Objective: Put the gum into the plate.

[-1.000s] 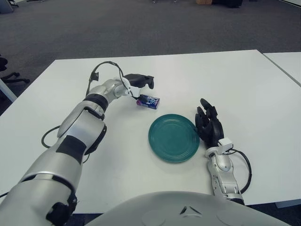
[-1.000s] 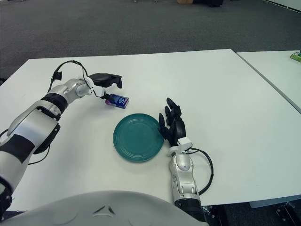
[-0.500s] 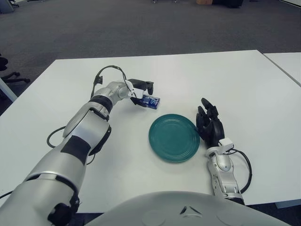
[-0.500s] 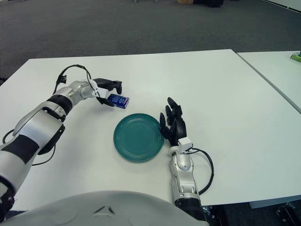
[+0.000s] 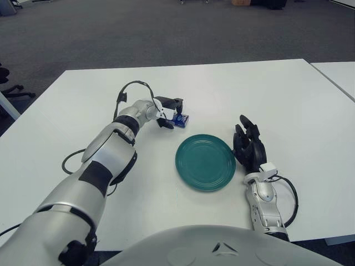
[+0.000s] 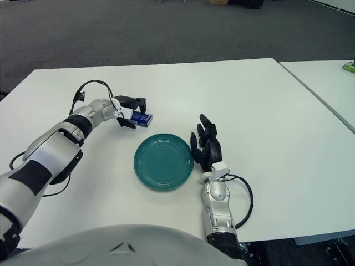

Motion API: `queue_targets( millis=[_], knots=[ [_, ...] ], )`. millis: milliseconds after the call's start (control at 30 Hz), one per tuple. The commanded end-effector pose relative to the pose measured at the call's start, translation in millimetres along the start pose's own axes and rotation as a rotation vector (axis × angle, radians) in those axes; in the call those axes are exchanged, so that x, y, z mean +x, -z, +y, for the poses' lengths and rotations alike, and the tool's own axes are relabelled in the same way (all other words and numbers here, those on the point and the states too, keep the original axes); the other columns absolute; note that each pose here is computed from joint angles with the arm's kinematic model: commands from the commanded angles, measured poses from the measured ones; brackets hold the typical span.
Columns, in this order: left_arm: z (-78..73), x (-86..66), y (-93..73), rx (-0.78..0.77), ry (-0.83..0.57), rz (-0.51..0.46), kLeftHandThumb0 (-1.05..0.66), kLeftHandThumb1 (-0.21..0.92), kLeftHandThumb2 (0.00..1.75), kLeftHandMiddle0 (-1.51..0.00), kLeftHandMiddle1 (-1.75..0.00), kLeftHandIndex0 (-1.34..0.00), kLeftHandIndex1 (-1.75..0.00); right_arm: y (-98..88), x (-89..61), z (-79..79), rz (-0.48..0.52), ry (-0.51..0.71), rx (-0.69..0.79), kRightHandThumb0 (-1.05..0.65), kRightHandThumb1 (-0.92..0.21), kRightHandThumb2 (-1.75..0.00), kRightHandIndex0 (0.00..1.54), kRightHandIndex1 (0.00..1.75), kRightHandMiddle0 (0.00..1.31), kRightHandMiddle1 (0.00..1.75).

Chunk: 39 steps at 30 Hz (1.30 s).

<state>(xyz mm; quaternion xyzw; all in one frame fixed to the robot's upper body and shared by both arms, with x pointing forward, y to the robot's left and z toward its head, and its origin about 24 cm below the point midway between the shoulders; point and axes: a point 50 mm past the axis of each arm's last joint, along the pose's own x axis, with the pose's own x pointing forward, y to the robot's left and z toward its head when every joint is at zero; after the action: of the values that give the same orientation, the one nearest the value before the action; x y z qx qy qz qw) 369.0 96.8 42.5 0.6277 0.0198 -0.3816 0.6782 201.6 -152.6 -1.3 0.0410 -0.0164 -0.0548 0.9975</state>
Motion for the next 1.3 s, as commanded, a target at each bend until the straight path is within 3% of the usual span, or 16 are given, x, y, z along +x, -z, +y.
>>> queue_targets(
  millis=[0, 933, 1133, 1267],
  knots=[
    [-17.2, -1.4, 8.7, -0.022, 0.041, 0.051, -0.67, 0.48, 0.69, -0.12, 0.0, -0.12, -1.29, 22.4, -16.1, -15.2, 0.131, 0.045, -0.026, -0.81, -0.92, -0.73, 0.22, 0.0, 0.0, 0.46],
    [-48.6, 3.7, 5.6, -0.06, 0.048, 0.121, -0.72, 0.62, 0.52, -0.08, 0.0, -0.11, -1.11, 22.7, -22.5, -27.5, 0.162, 0.06, -0.009, -0.79, -0.92, -0.78, 0.18, 0.0, 0.0, 0.49],
    [-61.8, 2.2, 8.0, -0.028, 0.067, 0.14, -0.78, 0.62, 0.46, -0.18, -0.03, -0.1, -1.04, 21.6, -23.6, -28.9, 0.159, 0.067, -0.02, -0.79, -0.92, -0.8, 0.19, 0.0, 0.0, 0.52],
    [-63.0, 1.9, 9.1, -0.083, 0.048, 0.152, -0.67, 0.58, 0.51, -0.27, -0.04, -0.12, -1.0, 21.3, -23.4, -29.2, 0.16, 0.065, -0.019, -0.79, -0.92, -0.8, 0.2, 0.0, 0.0, 0.52]
  ],
)
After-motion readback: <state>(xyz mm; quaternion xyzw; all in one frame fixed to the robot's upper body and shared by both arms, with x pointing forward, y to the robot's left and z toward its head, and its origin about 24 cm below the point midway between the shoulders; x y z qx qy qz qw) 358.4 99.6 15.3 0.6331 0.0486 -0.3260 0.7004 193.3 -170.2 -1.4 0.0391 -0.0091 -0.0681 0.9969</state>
